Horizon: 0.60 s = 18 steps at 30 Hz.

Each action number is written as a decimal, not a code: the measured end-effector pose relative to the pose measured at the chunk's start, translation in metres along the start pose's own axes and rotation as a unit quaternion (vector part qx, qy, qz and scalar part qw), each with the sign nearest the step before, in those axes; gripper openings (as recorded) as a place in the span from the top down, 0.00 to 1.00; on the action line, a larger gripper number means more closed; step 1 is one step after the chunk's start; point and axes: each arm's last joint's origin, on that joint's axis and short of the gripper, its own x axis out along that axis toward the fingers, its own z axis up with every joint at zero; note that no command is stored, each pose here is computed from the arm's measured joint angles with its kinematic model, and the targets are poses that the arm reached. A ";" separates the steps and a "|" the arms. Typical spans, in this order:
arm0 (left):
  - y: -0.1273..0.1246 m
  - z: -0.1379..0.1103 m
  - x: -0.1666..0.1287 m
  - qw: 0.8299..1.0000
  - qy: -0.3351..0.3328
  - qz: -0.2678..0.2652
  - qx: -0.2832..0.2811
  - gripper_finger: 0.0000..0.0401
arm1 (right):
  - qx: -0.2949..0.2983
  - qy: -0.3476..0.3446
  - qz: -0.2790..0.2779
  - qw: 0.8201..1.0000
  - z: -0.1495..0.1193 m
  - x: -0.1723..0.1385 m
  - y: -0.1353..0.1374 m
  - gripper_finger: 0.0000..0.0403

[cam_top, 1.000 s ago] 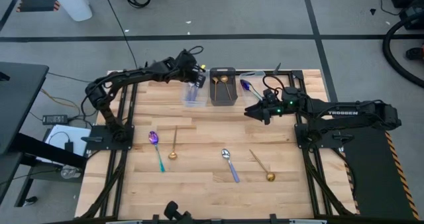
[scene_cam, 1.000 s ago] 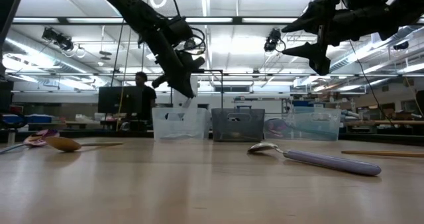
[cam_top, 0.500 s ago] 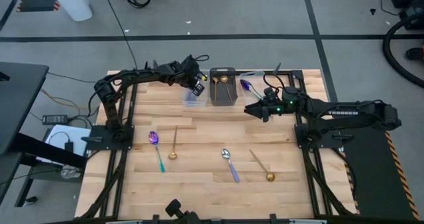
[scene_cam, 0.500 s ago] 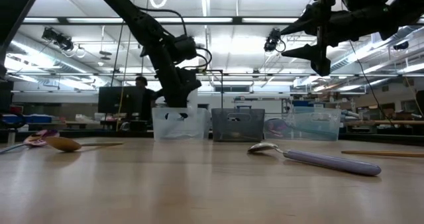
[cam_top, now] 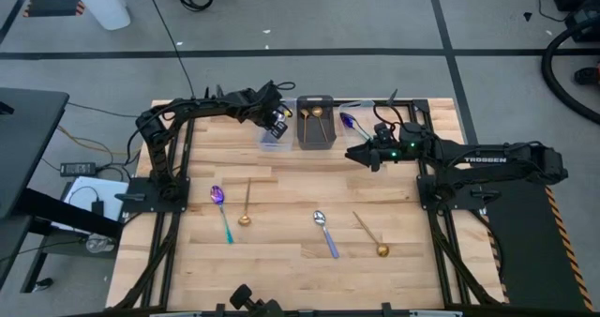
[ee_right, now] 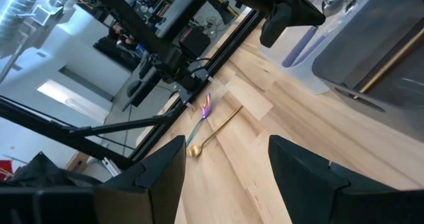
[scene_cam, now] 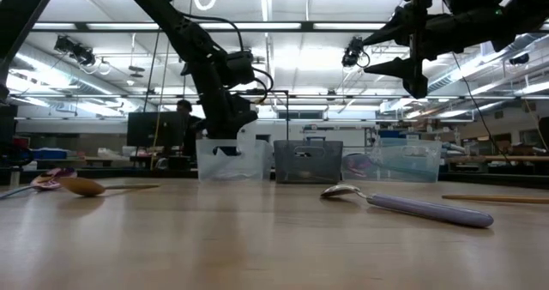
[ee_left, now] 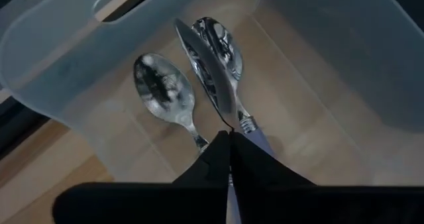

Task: Sort silverware by color (type)
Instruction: Put the purple spoon into the left transparent bin, then put the blue spoon into the right transparent bin

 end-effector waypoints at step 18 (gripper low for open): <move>0.001 0.009 -0.039 0.998 -0.047 -0.012 -0.042 0.69 | 0.001 0.000 0.000 1.000 0.000 0.000 0.000 0.44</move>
